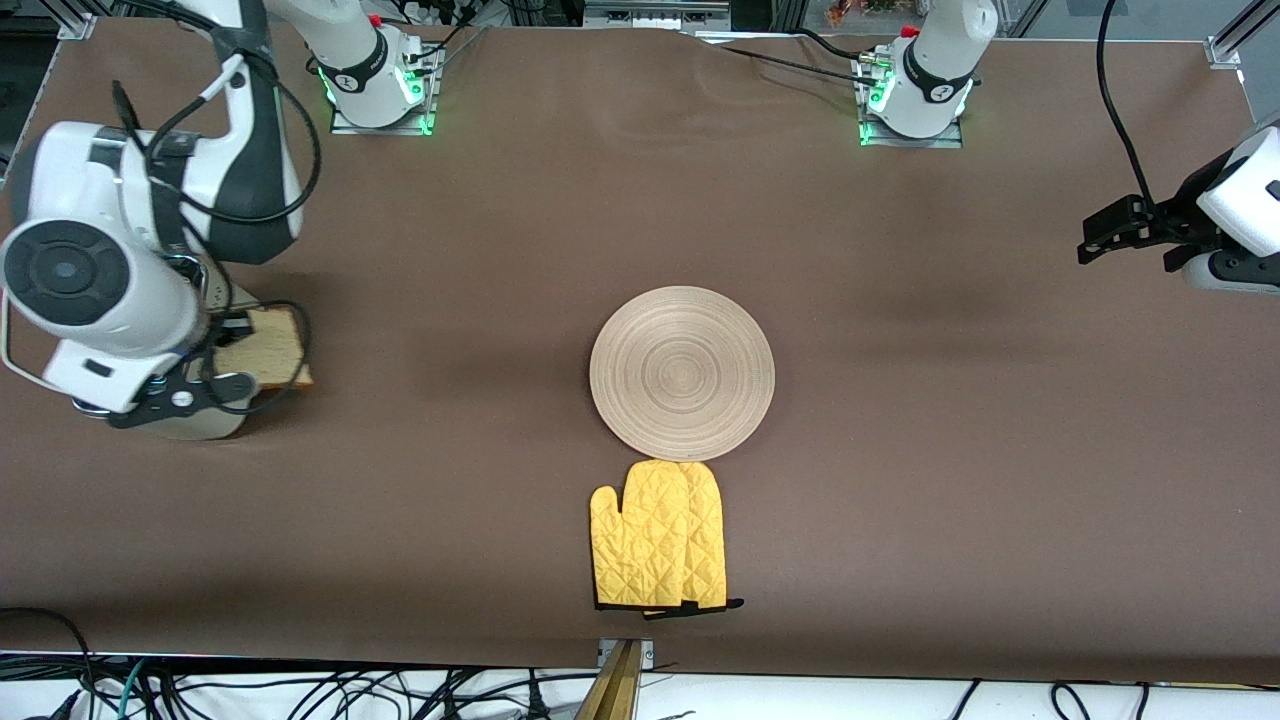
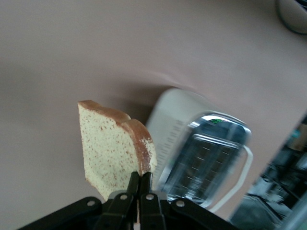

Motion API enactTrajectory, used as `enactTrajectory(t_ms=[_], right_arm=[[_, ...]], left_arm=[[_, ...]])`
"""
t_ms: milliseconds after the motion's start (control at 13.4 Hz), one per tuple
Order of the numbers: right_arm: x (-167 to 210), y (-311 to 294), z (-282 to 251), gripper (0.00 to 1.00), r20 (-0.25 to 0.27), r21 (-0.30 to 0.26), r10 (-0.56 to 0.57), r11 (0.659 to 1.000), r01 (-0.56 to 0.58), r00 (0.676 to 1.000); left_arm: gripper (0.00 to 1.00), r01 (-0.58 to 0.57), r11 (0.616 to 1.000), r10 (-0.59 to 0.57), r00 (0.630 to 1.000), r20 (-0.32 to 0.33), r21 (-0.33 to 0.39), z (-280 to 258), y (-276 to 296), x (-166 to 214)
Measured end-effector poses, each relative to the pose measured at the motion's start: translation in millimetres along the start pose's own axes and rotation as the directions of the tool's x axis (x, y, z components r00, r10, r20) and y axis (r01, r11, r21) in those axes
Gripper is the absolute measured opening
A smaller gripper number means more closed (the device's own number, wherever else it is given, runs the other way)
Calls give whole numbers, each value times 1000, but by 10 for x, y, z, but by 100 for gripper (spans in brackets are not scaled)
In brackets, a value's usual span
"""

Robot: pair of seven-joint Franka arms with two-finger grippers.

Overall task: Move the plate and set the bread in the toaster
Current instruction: 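Lift the bread with the right gripper and carry it to the toaster, then lower the bread into the toaster slot with the right gripper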

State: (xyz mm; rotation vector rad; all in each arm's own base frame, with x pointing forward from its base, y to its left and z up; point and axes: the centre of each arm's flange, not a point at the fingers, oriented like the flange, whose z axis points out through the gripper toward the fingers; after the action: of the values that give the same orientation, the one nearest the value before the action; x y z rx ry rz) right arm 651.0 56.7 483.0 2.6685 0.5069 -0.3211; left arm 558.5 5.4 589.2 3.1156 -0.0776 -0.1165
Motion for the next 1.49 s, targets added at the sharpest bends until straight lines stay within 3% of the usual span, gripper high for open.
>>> enactTrajectory(t_ms=[224, 448, 822, 1495], right_arm=[[-94, 239, 7, 3, 56, -134, -4, 991, 11, 998], [-216, 541, 41, 3, 100, -223, 33, 975, -10, 994], [-491, 1123, 205, 3, 141, -265, 107, 962, -66, 984], [-347, 904, 663, 3, 203, -276, 182, 953, -122, 962]], left_arm=[[100, 0, 1000, 0, 1000, 0, 0, -2, 3, 0], [100, -1, 1000, 1, 1000, 1, 0, -1, 5, -1], [100, -2, 1000, 2, 1000, 2, 0, -2, 10, -2], [100, -3, 1000, 3, 1000, 2, 0, -4, 17, -3]])
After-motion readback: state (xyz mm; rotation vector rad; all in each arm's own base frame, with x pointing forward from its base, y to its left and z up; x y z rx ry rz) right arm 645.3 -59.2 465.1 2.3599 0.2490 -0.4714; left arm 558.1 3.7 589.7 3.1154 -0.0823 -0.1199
